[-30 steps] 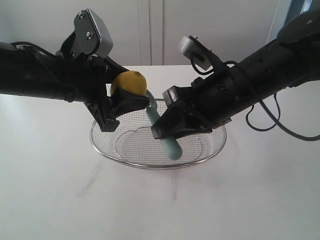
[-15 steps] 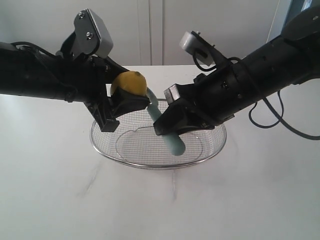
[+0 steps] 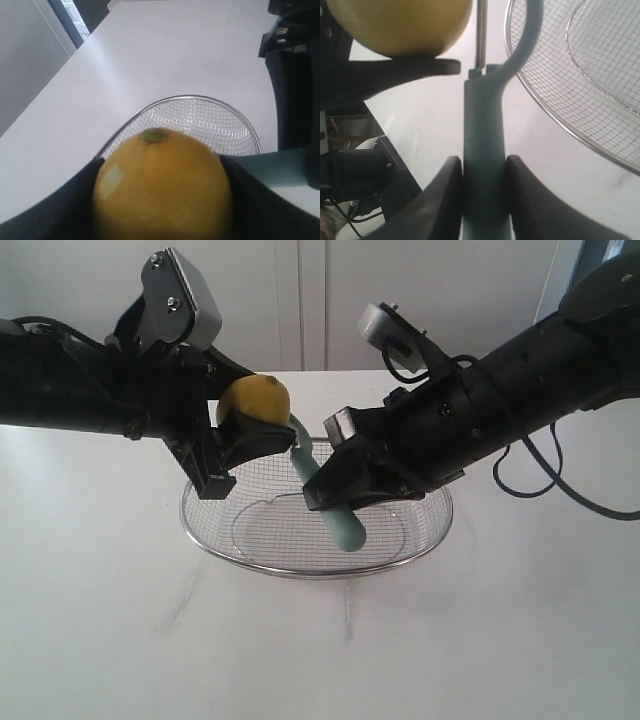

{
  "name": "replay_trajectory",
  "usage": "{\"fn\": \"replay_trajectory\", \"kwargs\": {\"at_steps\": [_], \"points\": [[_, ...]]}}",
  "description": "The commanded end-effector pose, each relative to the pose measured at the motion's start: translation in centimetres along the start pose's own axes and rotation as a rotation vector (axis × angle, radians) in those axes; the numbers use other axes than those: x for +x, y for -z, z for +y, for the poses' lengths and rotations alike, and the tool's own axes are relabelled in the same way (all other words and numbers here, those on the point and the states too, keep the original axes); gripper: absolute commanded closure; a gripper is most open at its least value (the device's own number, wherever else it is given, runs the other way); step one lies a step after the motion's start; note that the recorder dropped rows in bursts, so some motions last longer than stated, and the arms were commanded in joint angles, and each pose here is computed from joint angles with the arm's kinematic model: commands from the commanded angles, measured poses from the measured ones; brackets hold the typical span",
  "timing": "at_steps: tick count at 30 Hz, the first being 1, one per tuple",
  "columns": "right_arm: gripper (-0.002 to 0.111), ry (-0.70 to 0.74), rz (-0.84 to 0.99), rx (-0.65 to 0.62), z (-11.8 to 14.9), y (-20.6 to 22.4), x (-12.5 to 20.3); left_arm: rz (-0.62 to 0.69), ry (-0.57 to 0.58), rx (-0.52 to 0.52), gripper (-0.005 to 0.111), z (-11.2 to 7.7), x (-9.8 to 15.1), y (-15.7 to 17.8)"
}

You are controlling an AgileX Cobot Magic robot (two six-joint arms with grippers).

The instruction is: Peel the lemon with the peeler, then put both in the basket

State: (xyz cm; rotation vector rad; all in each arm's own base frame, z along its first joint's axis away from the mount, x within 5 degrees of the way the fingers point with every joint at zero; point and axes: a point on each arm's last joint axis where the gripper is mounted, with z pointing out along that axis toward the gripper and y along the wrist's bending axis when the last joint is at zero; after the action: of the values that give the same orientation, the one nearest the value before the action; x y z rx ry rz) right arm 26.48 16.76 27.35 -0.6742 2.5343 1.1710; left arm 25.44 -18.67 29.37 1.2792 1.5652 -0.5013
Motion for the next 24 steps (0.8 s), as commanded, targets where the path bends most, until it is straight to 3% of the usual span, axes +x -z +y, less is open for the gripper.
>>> {"fn": "replay_trajectory", "kwargs": {"at_steps": [1,24], "points": [[0.108,-0.005,-0.002,-0.007,0.0,0.0,0.0,-0.023,0.015,0.007,0.107,-0.2,-0.5,0.2],[0.108,0.026,-0.058,0.010,0.9,1.0,-0.1,-0.023,0.032,0.007,0.107,-0.2,-0.5,0.2]]}}
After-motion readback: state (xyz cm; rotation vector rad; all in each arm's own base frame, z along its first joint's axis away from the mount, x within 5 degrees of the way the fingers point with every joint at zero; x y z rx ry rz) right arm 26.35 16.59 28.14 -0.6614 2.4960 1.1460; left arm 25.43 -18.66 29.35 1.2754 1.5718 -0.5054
